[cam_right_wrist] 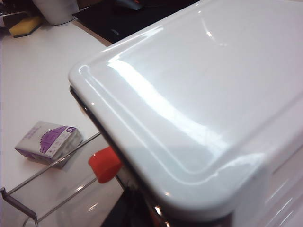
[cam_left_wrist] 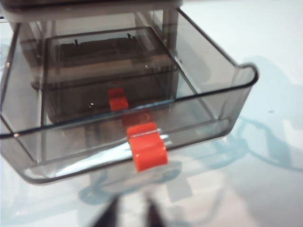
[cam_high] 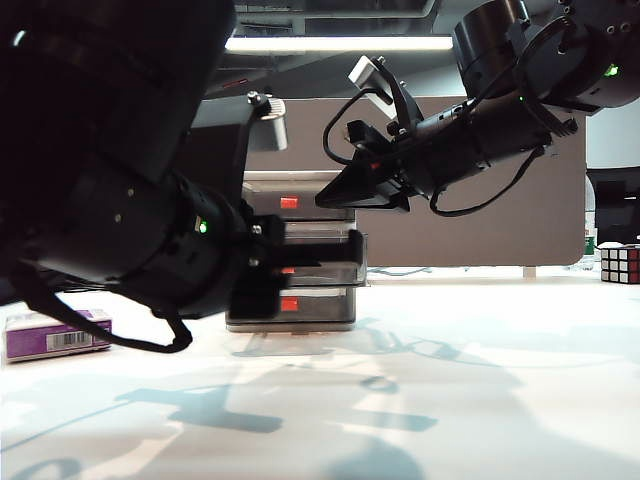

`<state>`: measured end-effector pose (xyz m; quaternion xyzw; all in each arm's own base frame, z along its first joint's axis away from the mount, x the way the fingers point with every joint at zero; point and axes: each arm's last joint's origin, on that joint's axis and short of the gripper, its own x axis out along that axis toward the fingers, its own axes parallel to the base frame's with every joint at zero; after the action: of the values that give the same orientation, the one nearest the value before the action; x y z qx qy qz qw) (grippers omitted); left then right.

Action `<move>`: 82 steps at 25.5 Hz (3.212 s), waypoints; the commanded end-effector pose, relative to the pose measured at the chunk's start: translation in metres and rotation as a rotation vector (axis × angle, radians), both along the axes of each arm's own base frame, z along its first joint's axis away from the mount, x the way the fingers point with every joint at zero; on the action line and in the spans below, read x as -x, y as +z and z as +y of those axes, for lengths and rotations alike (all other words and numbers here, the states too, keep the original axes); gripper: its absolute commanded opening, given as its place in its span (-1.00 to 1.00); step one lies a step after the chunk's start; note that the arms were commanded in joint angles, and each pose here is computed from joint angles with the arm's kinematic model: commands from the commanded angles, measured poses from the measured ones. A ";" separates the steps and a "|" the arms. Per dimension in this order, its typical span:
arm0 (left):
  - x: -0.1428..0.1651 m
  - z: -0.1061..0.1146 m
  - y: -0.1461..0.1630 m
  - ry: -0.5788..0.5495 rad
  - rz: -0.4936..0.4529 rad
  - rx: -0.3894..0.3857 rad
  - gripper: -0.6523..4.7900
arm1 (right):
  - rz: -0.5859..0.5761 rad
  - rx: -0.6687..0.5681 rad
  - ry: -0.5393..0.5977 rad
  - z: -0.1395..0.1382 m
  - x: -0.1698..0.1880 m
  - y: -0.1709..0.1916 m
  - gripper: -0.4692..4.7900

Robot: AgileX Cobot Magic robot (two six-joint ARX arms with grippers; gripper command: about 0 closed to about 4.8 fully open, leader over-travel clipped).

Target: Open the second layer of the drawer on the table, pick up a pack of napkins on the table and put it in, and finally close the drawer.

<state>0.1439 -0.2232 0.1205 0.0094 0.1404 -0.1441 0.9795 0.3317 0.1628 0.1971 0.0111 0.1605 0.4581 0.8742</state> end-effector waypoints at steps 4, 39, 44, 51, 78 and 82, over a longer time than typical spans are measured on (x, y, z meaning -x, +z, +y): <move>0.014 0.016 0.012 -0.022 0.033 -0.060 -0.18 | -0.017 -0.012 -0.007 0.000 -0.001 0.004 -0.84; -0.099 0.215 0.037 -0.392 0.179 -0.228 0.82 | 0.085 -0.036 0.063 0.001 0.003 -0.001 -0.84; -0.107 0.215 0.034 -0.485 0.238 -0.320 0.84 | 0.096 -0.024 0.065 0.001 0.004 -0.003 -0.84; -0.114 0.215 0.027 -0.492 0.270 -0.319 0.82 | 0.097 -0.015 0.067 0.001 0.004 -0.004 -0.84; -0.121 0.212 0.028 -0.499 0.288 -0.263 0.03 | 0.114 -0.003 0.069 0.000 0.005 -0.006 -0.84; -0.120 0.202 0.069 -0.526 0.188 -0.297 0.04 | 0.113 -0.003 0.069 0.000 0.005 -0.006 -0.84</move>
<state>0.2647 -0.0169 0.1801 0.1703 0.2558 -0.3597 0.8810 0.3263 0.1625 0.1879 0.0356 0.2197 0.4839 0.8464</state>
